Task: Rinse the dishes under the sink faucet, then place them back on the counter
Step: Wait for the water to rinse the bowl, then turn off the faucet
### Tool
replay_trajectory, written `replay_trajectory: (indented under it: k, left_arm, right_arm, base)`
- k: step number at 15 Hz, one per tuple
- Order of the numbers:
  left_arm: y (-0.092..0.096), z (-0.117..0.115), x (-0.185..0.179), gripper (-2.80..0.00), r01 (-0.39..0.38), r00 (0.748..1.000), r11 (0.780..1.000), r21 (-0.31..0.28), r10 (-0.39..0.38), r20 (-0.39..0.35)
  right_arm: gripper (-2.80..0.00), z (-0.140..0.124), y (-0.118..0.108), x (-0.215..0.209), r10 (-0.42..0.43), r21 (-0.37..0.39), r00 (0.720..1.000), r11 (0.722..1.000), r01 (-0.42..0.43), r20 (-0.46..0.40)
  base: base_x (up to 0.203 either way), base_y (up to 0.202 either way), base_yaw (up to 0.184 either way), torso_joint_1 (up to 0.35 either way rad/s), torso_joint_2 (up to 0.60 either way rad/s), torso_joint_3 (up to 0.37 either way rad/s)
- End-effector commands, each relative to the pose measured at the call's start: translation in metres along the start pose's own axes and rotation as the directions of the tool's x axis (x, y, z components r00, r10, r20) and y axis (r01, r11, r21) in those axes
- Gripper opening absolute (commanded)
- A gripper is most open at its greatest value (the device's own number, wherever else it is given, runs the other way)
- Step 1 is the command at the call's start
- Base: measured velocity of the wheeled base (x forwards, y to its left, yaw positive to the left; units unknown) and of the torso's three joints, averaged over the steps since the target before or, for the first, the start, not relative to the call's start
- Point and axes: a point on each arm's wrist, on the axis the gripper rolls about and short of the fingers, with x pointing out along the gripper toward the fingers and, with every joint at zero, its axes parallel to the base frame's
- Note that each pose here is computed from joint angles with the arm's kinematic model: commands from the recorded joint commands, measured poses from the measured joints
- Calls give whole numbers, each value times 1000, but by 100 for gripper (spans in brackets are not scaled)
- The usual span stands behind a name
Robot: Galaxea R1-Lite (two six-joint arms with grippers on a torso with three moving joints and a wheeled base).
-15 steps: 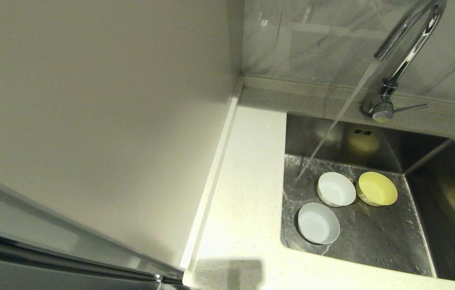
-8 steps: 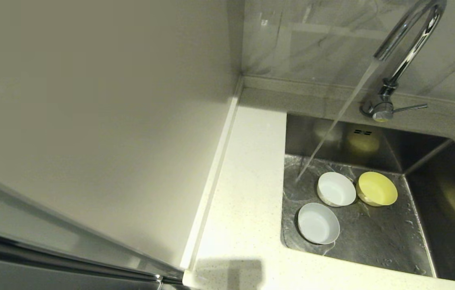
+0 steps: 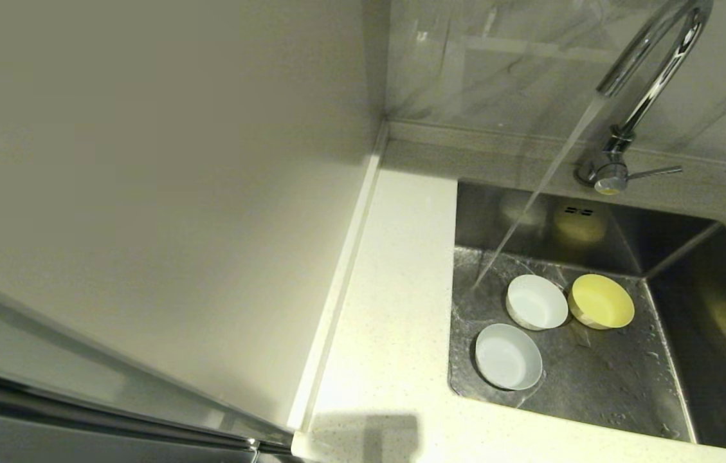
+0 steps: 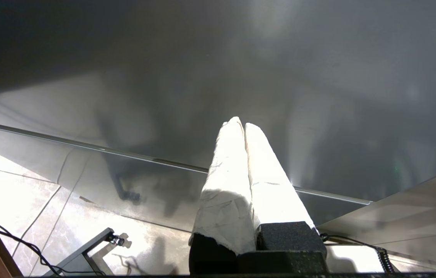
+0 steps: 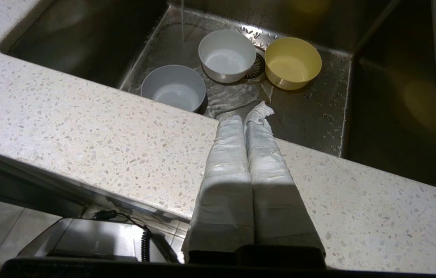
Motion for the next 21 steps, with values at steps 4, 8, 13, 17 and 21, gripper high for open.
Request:
replay_trajectory:
  k: [4, 8, 13, 17, 21]
  left_arm:
    - [0, 0, 0, -280, 0, 1000, 1000, -1, 0, 3]
    - [0, 0, 0, -280, 0, 1000, 1000, -1, 0, 3]
    - [0, 0, 0, -280, 0, 1000, 1000, -1, 0, 3]
    - [0, 0, 0, -280, 1, 1000, 1000, -1, -1, 3]
    - [0, 0, 0, -280, 1, 1000, 1000, -1, -1, 3]
  right_arm:
    - [-280, 0, 0, 0, 2, 0, 1000, 1000, -2, -3]
    - [-280, 0, 0, 0, 1, -1, 1000, 1000, -1, -3]
    - [-280, 0, 0, 0, 1, 0, 1000, 1000, -1, -3]
    - [-280, 0, 0, 0, 1, -1, 1000, 1000, -1, -3]
    - [-280, 0, 0, 0, 1, -2, 1000, 1000, -1, -3]
  base:
    - [0, 0, 0, 0, 0, 0]
    - [0, 0, 0, 0, 0, 0]
    - [0, 0, 0, 0, 0, 0]
    - [0, 0, 0, 0, 0, 0]
    - [0, 0, 0, 0, 0, 0]
